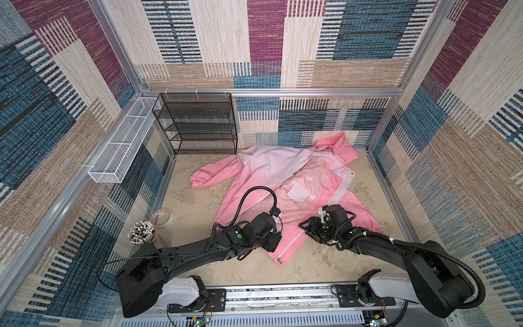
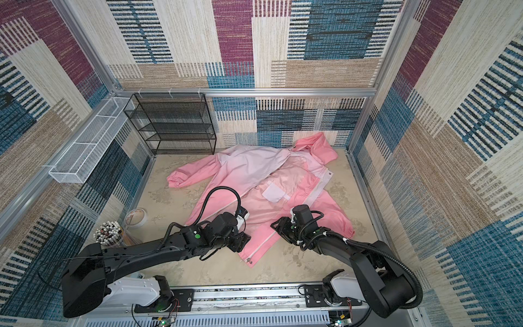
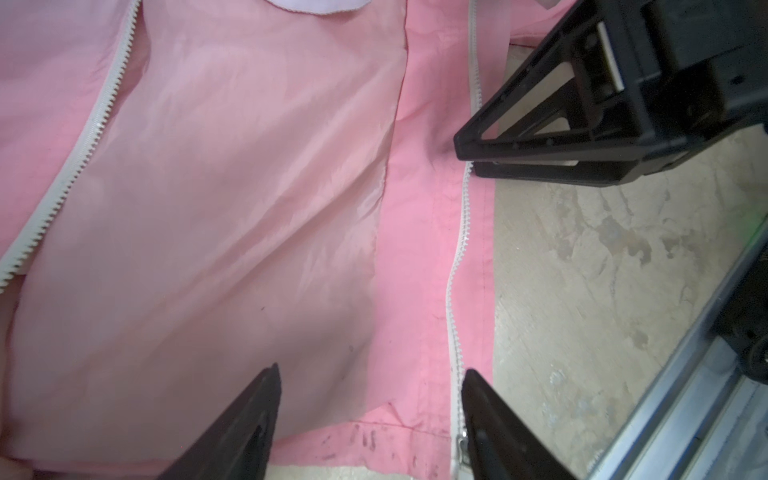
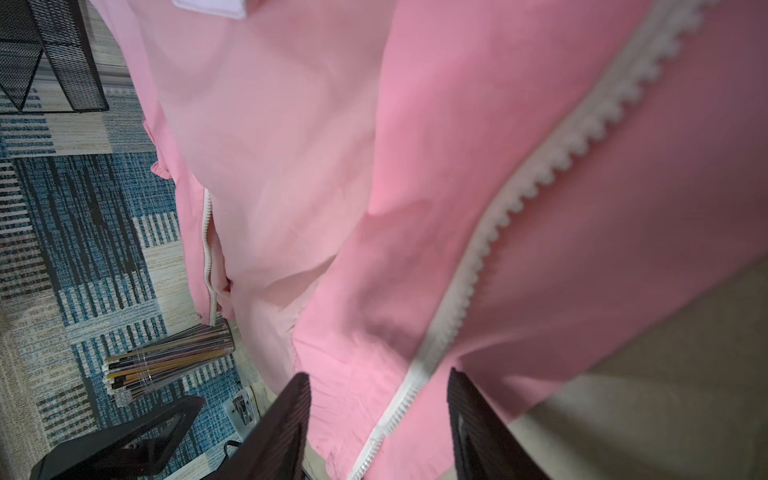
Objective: Zip up the jacket
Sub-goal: 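Grasp the zipper pull end with left gripper while right gripper grasps opposite zipper edge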
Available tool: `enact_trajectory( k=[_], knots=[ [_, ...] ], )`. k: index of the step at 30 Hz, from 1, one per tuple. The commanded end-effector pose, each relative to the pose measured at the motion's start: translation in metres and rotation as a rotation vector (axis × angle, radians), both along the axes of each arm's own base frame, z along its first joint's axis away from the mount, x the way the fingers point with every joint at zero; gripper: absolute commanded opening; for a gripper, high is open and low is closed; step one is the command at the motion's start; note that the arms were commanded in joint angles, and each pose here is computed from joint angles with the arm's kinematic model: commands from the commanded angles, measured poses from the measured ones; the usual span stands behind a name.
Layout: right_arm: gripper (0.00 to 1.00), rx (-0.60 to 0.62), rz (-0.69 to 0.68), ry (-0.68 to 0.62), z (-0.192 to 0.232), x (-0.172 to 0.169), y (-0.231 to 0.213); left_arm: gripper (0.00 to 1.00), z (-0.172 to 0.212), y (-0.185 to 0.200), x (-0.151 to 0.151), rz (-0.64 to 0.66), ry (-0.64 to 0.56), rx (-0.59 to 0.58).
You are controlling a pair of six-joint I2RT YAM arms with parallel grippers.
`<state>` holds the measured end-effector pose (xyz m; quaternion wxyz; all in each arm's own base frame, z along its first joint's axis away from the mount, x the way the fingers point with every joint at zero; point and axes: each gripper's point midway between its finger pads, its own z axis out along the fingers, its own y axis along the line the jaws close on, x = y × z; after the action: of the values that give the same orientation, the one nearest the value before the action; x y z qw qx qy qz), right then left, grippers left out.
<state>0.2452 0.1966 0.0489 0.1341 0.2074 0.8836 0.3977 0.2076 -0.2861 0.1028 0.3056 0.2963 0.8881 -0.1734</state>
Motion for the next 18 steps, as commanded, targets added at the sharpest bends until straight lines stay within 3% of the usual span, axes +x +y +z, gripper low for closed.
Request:
enact_trajectory(
  k=[1, 7, 13, 18],
  knots=[
    [0.49, 0.047, 0.004, -0.040, 0.012, 0.007, 0.007, 0.72, 0.003, -0.007, 0.001, 0.000, 0.003, -0.022],
    [0.43, 0.055, -0.014, -0.056, 0.016, 0.012, 0.007, 0.72, 0.003, -0.005, 0.001, 0.025, 0.001, -0.045],
    [0.52, 0.038, -0.040, -0.037, 0.004, 0.009, 0.002, 0.72, 0.003, -0.006, -0.001, 0.025, 0.008, -0.057],
    [0.35, 0.101, -0.006, -0.076, 0.019, 0.010, 0.011, 0.72, 0.003, -0.007, -0.002, 0.017, 0.017, -0.061]
  ],
)
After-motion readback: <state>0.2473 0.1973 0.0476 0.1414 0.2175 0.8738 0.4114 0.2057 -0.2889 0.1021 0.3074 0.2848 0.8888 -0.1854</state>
